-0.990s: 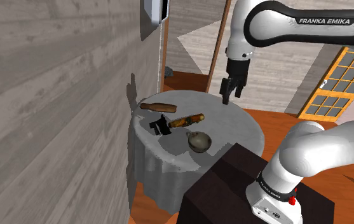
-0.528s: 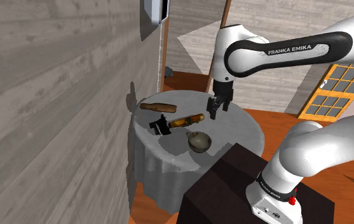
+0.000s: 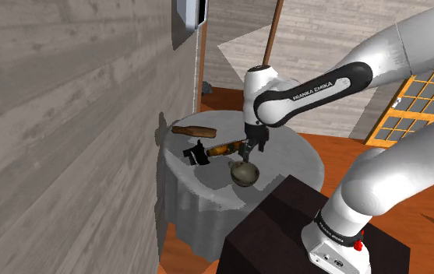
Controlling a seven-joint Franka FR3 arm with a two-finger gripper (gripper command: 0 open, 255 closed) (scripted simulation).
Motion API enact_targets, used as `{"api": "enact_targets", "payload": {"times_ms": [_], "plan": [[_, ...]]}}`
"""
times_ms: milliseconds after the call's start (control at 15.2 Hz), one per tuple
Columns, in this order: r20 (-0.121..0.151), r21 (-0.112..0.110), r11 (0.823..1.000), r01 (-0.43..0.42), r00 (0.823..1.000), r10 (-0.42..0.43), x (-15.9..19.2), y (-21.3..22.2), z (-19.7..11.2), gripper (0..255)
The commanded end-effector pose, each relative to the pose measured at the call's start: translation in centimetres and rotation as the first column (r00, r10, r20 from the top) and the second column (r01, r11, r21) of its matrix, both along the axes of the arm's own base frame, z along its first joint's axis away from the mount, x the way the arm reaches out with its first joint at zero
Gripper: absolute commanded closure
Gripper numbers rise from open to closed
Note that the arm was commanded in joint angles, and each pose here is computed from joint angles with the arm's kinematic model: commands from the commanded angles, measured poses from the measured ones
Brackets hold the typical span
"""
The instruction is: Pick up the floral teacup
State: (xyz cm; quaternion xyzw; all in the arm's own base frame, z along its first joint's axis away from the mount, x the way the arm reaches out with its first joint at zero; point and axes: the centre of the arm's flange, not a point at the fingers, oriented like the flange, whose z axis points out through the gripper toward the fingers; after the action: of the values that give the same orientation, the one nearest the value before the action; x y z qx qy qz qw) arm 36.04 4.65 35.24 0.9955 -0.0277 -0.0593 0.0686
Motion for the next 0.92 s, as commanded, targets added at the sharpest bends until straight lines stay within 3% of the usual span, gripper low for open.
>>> {"api": "enact_targets", "payload": {"times_ms": [0, 594, 858], "plan": [[0.005, -0.011, 1.0, -0.001, 1.0, 0.001, 1.1, 0.2, -2.5, 0], [0.016, -0.067, 0.998, -0.002, 1.0, 0.003, 5.3, 0.7, -13.6, 0], [0.016, -0.067, 0.998, -0.002, 1.0, 0.003, 5.3, 0.7, -15.7, 0]]}}
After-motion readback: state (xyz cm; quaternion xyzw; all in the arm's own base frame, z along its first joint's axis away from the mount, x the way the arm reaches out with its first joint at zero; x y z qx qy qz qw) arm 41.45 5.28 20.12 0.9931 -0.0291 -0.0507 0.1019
